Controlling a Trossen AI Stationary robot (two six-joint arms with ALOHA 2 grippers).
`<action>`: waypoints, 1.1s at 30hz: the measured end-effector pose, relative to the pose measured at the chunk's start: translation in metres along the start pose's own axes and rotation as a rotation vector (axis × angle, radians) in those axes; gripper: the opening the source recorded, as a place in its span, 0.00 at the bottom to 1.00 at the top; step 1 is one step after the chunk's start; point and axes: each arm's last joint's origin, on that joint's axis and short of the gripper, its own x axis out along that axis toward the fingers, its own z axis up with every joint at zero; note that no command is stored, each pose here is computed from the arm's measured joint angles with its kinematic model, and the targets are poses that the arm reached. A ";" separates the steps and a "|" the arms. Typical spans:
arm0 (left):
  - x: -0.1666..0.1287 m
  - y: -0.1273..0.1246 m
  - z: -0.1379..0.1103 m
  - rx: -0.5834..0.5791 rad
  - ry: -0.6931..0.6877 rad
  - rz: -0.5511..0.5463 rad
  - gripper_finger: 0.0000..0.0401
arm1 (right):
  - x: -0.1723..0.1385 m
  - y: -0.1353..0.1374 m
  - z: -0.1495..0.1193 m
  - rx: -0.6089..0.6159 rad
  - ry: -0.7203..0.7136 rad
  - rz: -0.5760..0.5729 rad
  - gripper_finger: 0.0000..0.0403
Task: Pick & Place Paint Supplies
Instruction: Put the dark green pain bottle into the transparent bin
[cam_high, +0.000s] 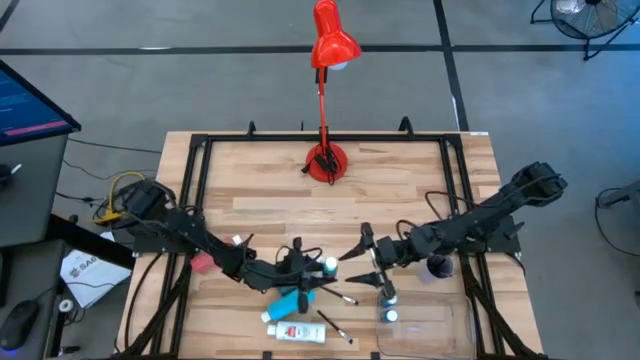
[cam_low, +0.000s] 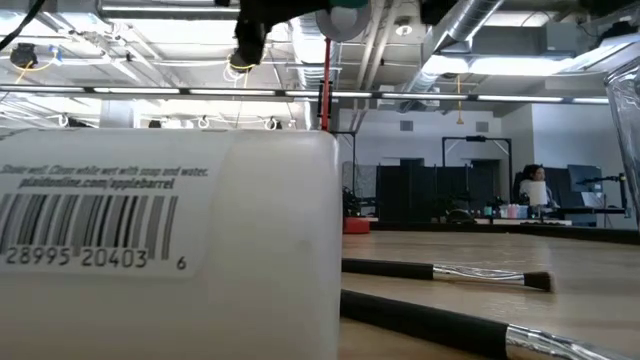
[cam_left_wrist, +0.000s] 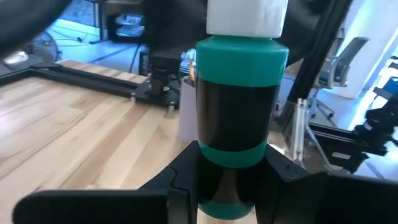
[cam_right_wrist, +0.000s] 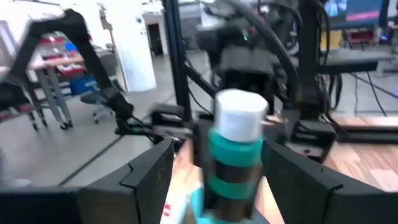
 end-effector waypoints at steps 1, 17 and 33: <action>0.001 -0.001 0.000 0.001 0.000 -0.002 0.17 | 0.003 0.000 -0.002 -0.002 0.010 -0.001 0.58; 0.003 -0.003 -0.003 -0.009 0.023 -0.055 0.17 | 0.019 0.004 -0.002 0.001 -0.004 0.008 0.58; 0.004 -0.001 -0.002 0.001 0.008 -0.003 0.17 | 0.020 -0.005 0.004 0.044 -0.050 -0.017 0.58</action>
